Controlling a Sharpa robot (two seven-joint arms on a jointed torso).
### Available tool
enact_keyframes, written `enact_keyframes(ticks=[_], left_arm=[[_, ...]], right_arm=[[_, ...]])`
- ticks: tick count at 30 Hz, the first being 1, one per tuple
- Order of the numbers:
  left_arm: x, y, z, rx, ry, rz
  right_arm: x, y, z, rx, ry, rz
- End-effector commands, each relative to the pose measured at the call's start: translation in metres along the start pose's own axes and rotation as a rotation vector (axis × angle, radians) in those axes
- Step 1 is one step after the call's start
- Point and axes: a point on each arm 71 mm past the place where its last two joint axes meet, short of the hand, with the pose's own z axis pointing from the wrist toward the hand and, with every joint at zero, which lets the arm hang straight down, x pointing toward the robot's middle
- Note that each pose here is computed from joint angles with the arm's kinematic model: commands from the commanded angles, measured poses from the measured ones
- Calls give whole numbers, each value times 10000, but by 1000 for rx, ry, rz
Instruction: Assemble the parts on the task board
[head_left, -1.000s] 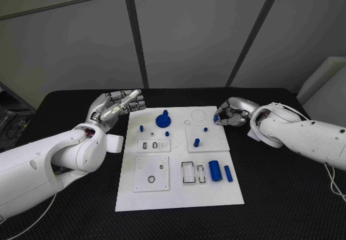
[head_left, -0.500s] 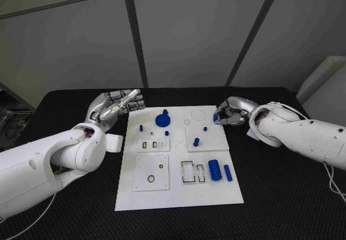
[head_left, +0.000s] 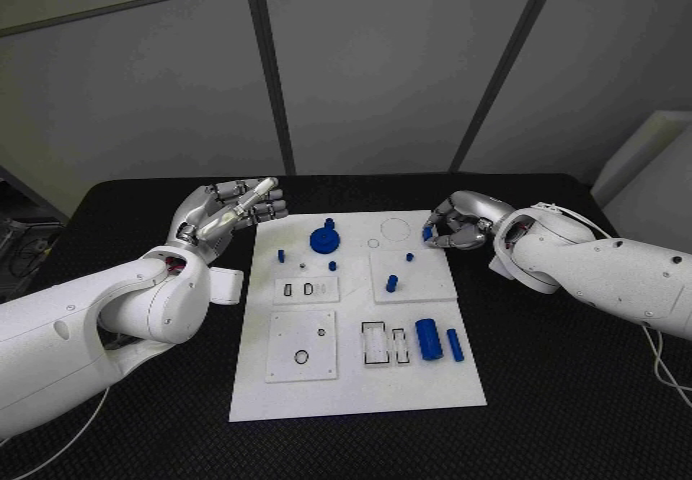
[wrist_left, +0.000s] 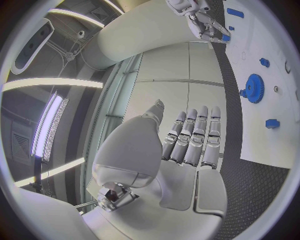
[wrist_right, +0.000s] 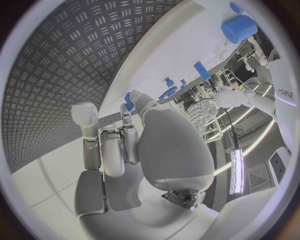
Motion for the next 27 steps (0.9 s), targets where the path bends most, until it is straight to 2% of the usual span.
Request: enact_keyframes(ticks=[1, 8, 14, 19, 27], left_arm=[[1, -18, 0, 10, -1, -3], [-7, -20, -6, 7, 0, -3], [-14, -22, -11, 5, 0, -3], [-16, -21, -11, 2, 0, -5], [-12, -19, -9, 0, 0, -7]], right_arm=[[-37, 25, -5, 6, -46, 20], [-55, 48, -44, 37, -63, 34], [-28, 197, -67, 38, -55, 51], [26, 469, -60, -17, -49, 63], [151, 1075, 2, -157, -26, 66]])
